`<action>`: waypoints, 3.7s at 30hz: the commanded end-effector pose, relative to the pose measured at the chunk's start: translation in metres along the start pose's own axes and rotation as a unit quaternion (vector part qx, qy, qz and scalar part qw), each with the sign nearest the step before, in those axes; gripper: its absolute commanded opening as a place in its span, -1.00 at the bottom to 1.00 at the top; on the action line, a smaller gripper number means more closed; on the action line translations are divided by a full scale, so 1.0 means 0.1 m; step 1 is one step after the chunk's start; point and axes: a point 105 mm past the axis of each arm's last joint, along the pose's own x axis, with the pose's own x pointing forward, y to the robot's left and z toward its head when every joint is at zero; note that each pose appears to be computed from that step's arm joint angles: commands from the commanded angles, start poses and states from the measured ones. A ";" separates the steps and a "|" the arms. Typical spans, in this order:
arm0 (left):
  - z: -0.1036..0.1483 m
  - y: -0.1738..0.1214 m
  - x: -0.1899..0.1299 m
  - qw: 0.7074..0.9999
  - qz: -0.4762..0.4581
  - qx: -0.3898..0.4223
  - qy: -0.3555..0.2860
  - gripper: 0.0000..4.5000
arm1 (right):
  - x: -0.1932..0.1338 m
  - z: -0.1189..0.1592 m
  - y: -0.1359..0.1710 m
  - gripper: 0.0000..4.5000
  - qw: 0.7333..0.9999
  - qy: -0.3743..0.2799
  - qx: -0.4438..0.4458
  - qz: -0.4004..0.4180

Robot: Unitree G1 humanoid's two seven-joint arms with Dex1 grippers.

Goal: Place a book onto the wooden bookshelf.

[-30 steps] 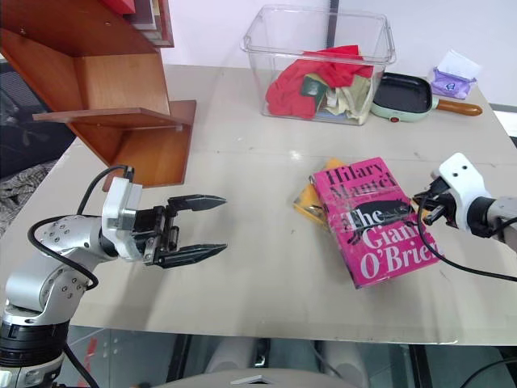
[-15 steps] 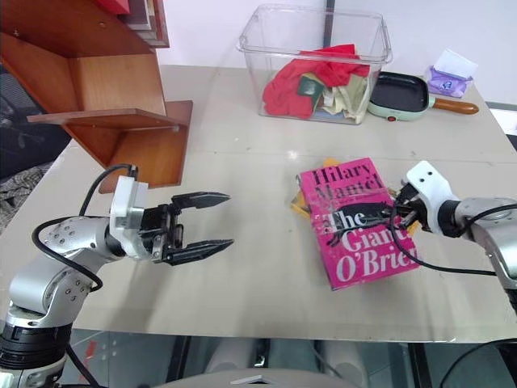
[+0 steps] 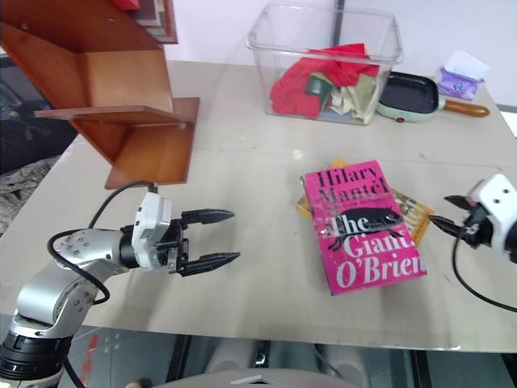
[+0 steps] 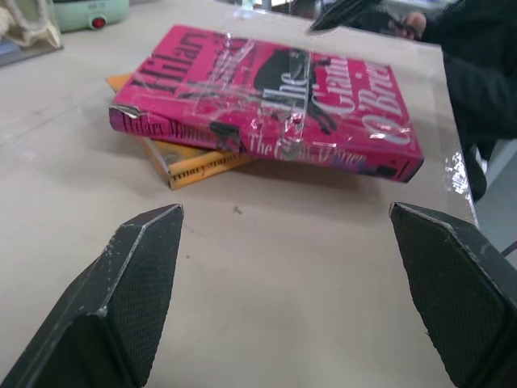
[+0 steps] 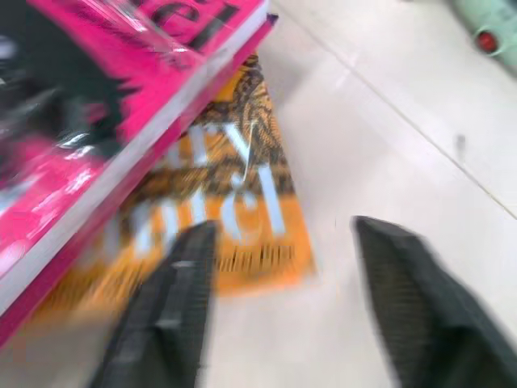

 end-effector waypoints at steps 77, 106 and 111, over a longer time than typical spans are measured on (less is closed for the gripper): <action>0.87 1.25 -0.01 0.932 0.209 -0.250 -0.160 -0.70 | -0.16 1.07 0.46 1.00 0.969 -0.206 -0.062 0.123; 1.95 1.45 -1.48 0.699 0.296 0.444 0.476 -0.70 | 0.27 1.41 0.44 1.00 0.936 -0.314 -0.087 0.134; 1.58 1.54 -1.74 0.676 0.273 0.406 0.552 -0.70 | 0.26 1.42 0.48 1.00 0.932 -0.323 -0.088 0.139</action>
